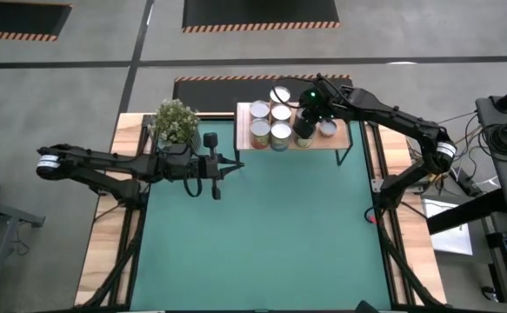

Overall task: Pick and place cans onto a shelf
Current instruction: Adjust the canned goods on the shelf

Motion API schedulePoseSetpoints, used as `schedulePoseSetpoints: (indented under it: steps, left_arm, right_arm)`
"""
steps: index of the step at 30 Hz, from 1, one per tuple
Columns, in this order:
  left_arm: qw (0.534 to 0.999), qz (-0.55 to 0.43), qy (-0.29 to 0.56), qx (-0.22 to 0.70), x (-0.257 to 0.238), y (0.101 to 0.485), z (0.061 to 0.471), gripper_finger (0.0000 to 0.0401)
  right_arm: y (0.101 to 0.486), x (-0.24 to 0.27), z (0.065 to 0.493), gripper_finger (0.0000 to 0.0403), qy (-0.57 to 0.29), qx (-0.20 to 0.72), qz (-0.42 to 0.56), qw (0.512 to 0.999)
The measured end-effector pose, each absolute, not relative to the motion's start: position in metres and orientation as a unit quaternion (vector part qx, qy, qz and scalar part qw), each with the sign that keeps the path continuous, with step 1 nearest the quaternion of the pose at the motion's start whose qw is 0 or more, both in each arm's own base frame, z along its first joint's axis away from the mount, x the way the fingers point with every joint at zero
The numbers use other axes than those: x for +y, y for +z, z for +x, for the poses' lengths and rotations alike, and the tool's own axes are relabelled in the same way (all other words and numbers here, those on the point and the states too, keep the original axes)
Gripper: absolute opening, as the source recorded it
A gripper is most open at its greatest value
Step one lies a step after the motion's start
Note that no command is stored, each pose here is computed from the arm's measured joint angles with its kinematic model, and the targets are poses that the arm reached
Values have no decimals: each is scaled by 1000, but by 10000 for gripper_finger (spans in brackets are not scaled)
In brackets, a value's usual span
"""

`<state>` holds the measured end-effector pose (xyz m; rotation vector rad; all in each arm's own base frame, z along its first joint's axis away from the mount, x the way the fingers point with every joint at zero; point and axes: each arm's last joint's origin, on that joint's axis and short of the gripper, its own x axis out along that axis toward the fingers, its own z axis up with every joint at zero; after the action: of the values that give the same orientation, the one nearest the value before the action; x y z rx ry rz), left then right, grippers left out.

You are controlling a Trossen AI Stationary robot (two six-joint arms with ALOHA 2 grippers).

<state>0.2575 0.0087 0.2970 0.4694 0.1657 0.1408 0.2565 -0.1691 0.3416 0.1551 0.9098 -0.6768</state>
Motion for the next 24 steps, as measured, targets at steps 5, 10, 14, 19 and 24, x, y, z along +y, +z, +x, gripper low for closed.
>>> schedulePoseSetpoints:
  steps: [5,10,14,19,24]
  left_arm:
    - [967,232,70,82,9,297,257,0]
    - [967,232,70,82,9,297,257,0]
    - [967,232,70,82,9,297,257,0]
    - [968,228,70,81,9,297,257,0]
    - [969,224,70,81,9,297,257,0]
  right_arm:
    - [345,-167,254,9,-322,427,71,842]
    - [363,-158,247,9,-321,391,65,860]
    - [378,-140,237,9,-291,368,81,880]
    - [393,-116,210,9,-283,357,103,884]
    - [384,-103,185,9,-302,346,146,876]
